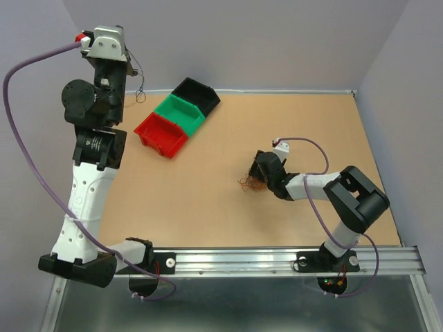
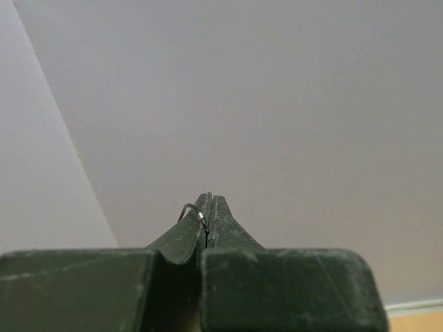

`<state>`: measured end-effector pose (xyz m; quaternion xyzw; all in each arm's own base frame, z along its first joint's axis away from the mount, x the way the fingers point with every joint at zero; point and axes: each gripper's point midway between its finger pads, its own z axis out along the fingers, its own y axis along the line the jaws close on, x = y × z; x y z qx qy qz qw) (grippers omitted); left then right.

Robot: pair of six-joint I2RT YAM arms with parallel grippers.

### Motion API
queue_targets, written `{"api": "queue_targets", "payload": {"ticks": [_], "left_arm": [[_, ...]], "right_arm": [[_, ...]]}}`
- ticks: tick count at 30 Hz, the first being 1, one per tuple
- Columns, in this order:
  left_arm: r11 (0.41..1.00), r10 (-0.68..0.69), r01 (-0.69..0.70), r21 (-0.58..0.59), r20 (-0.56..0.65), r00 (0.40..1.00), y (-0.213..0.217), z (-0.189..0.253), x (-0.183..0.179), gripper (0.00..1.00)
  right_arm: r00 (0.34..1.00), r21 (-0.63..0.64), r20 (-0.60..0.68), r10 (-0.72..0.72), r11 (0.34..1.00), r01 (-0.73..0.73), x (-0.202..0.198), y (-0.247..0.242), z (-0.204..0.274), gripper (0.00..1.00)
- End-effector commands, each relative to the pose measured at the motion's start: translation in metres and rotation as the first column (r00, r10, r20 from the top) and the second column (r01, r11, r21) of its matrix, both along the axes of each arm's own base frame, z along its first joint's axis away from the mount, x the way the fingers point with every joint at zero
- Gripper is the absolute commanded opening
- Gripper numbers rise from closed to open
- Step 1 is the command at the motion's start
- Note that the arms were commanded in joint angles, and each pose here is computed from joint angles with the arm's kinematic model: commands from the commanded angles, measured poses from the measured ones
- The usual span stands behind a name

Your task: Untangle the cables

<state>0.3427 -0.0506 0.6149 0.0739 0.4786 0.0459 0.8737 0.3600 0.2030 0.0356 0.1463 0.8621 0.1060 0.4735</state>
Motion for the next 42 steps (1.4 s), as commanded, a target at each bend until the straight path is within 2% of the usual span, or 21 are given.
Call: {"api": "queue_targets", "payload": {"ticks": [1, 3, 6, 12, 13, 16, 30, 42], "left_arm": [[1.0, -0.021, 0.021, -0.006, 0.044, 0.999, -0.001, 0.001, 0.01, 0.0], [1.0, -0.012, 0.012, -0.004, 0.029, 0.999, 0.001, -0.008, 0.018, 0.0], [1.0, 0.01, -0.01, -0.007, 0.027, 1.0, 0.009, -0.013, 0.025, 0.0], [1.0, 0.004, -0.003, -0.007, 0.028, 1.0, 0.012, -0.014, 0.027, 0.0], [0.999, -0.04, 0.04, 0.003, 0.026, 0.999, 0.005, -0.015, 0.026, 0.0], [0.998, -0.059, 0.059, 0.009, 0.02, 0.998, 0.001, -0.017, 0.029, 0.0], [0.998, -0.043, 0.048, 0.046, -0.104, 0.994, 0.0, -0.075, 0.065, 0.0], [0.998, -0.042, 0.048, 0.046, -0.135, 0.99, 0.001, -0.088, 0.075, 0.0]], "right_arm": [[0.996, 0.012, 0.082, -0.039, 0.999, 0.038, 0.013, -0.002, 0.034, 0.82], [0.996, 0.009, 0.086, -0.027, 1.0, 0.026, 0.013, -0.001, 0.037, 0.93], [0.996, 0.015, 0.091, -0.019, 1.0, 0.018, 0.012, 0.0, 0.04, 0.99], [0.993, 0.025, 0.112, -0.033, 0.999, 0.03, 0.011, -0.004, 0.048, 1.0], [0.993, 0.026, 0.116, -0.035, 0.999, 0.032, 0.01, -0.005, 0.05, 1.0], [0.992, 0.029, 0.121, -0.033, 0.999, 0.03, 0.01, -0.005, 0.051, 1.0], [0.991, 0.039, 0.137, -0.015, 0.999, 0.009, 0.008, -0.003, 0.057, 1.0], [0.989, 0.052, 0.147, 0.001, 0.999, -0.008, 0.007, -0.002, 0.061, 1.0]]}}
